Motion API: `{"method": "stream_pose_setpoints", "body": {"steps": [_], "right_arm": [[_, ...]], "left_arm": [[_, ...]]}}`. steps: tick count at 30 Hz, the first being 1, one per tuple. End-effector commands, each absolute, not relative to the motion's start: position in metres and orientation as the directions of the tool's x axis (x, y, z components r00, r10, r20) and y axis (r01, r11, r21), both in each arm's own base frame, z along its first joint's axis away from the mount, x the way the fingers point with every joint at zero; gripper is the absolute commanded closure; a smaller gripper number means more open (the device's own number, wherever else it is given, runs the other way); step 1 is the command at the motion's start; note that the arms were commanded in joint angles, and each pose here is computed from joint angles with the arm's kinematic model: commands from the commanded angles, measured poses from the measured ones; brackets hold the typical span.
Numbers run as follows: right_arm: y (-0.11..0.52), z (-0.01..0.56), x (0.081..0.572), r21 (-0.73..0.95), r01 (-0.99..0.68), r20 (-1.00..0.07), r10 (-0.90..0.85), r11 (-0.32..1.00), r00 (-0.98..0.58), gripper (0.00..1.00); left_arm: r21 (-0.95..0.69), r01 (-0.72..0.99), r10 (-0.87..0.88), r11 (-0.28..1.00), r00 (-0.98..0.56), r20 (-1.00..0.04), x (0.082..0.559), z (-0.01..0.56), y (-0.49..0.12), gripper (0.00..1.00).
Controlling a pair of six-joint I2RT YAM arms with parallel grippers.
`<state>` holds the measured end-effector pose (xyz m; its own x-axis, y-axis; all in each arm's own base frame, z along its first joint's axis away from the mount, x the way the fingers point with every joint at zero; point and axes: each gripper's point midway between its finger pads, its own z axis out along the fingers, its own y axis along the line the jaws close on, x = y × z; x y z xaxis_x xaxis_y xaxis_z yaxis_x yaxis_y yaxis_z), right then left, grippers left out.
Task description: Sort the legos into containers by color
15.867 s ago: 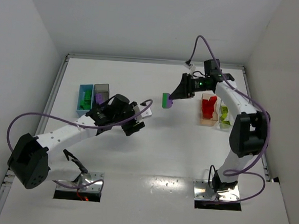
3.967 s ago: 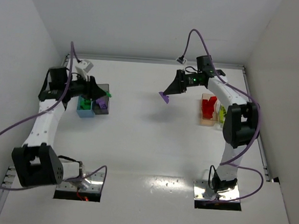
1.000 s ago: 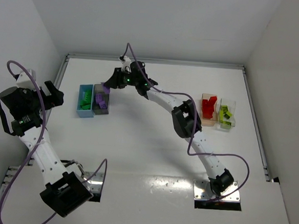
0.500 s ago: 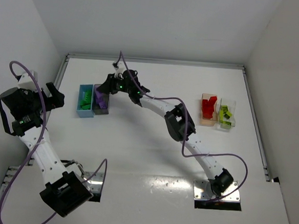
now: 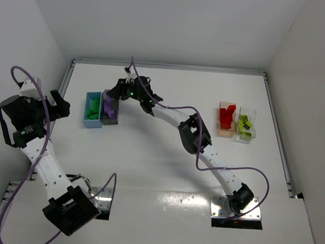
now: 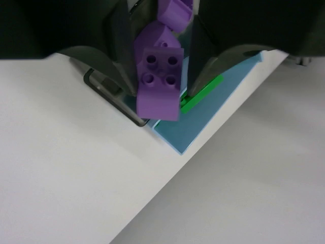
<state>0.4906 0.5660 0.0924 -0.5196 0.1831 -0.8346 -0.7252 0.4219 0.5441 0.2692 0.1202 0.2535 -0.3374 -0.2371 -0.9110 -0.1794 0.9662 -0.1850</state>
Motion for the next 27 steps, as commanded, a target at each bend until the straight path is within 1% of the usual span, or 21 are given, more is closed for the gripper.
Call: {"method": "stream_pose_setpoints", "body": {"steps": [1,3,4,6,7,10,11,13,14,15,16,18,19,20,21,22,23,24,26,27], "right_arm": [[0.572,0.141,0.498,0.461,-0.794,-0.886,0.251,0.397,-0.389,0.54],[0.571,0.141,0.500,0.441,-0.798,-0.896,0.246,0.411,-0.369,0.43],[0.570,0.148,0.502,0.439,-0.797,-0.897,0.256,0.415,-0.361,0.36],[0.569,0.147,0.502,0.417,-0.805,-0.907,0.245,0.421,-0.341,0.32],[0.573,0.152,0.497,0.400,-0.815,-0.915,0.235,0.418,-0.328,0.28],[0.571,0.164,0.496,0.392,-0.818,-0.919,0.230,0.421,-0.322,0.28],[0.571,0.181,0.493,0.387,-0.826,-0.920,0.236,0.410,-0.313,0.28],[0.563,0.193,0.493,0.374,-0.827,-0.926,0.206,0.420,-0.315,0.27],[0.555,0.199,0.497,0.333,-0.833,-0.943,0.175,0.442,-0.284,0.27],[0.548,0.235,0.492,0.293,-0.847,-0.955,0.173,0.444,-0.240,0.27],[0.533,0.231,0.497,0.241,-0.839,-0.970,0.098,0.488,-0.221,0.27],[0.508,0.251,0.501,0.185,-0.823,-0.981,0.051,0.537,-0.187,0.25],[0.490,0.276,0.496,0.159,-0.817,-0.985,0.035,0.555,-0.168,0.25],[0.466,0.271,0.500,0.141,-0.794,-0.981,-0.023,0.591,-0.192,0.25],[0.450,0.276,0.500,0.133,-0.784,-0.978,-0.046,0.607,-0.202,0.25],[0.432,0.263,0.497,0.137,-0.768,-0.966,-0.087,0.625,-0.243,0.25],[0.399,0.283,0.495,0.118,-0.748,-0.963,-0.107,0.653,-0.246,0.25],[0.378,0.259,0.488,0.124,-0.730,-0.942,-0.152,0.672,-0.300,0.25],[0.341,0.257,0.478,0.114,-0.703,-0.928,-0.176,0.702,-0.327,0.25],[0.306,0.254,0.466,0.099,-0.679,-0.914,-0.203,0.727,-0.350,0.24]], "left_arm": [[-0.182,-0.181,-0.234,0.966,-0.331,-0.914,0.268,0.255,0.122,0.00],[-0.182,-0.181,-0.234,0.966,-0.331,-0.914,0.268,0.255,0.122,0.00],[-0.182,-0.181,-0.234,0.966,-0.331,-0.914,0.268,0.255,0.122,0.00],[-0.182,-0.181,-0.234,0.966,-0.331,-0.914,0.268,0.255,0.122,0.00],[-0.182,-0.181,-0.234,0.966,-0.331,-0.914,0.268,0.255,0.122,0.00],[-0.182,-0.137,-0.219,0.974,-0.339,-0.915,0.269,0.257,0.116,0.00],[-0.196,-0.124,-0.228,0.973,-0.359,-0.905,0.269,0.254,0.113,0.00],[-0.214,-0.085,-0.230,0.973,-0.367,-0.901,0.271,0.255,0.107,0.00],[-0.221,-0.070,-0.231,0.973,-0.366,-0.901,0.273,0.257,0.106,0.00],[-0.253,-0.039,-0.249,0.967,-0.381,-0.890,0.274,0.253,0.101,0.00],[-0.268,-0.020,-0.255,0.963,-0.385,-0.887,0.276,0.252,0.098,0.00],[-0.296,0.039,-0.256,0.955,-0.401,-0.880,0.281,0.249,0.086,0.00],[-0.309,0.055,-0.261,0.949,-0.410,-0.874,0.285,0.250,0.081,0.00],[-0.310,0.107,-0.238,0.945,-0.424,-0.874,0.289,0.250,0.065,0.00],[-0.323,0.124,-0.239,0.938,-0.443,-0.864,0.292,0.246,0.056,0.00],[-0.314,0.124,-0.227,0.941,-0.455,-0.861,0.299,0.242,0.053,0.00],[-0.315,0.178,-0.196,0.932,-0.484,-0.853,0.305,0.236,0.030,0.00],[-0.309,0.199,-0.180,0.930,-0.487,-0.855,0.312,0.235,0.019,0.00],[-0.277,0.209,-0.135,0.938,-0.515,-0.847,0.323,0.226,0.001,0.00],[-0.265,0.246,-0.091,0.932,-0.550,-0.830,0.331,0.214,-0.026,0.00]]}}
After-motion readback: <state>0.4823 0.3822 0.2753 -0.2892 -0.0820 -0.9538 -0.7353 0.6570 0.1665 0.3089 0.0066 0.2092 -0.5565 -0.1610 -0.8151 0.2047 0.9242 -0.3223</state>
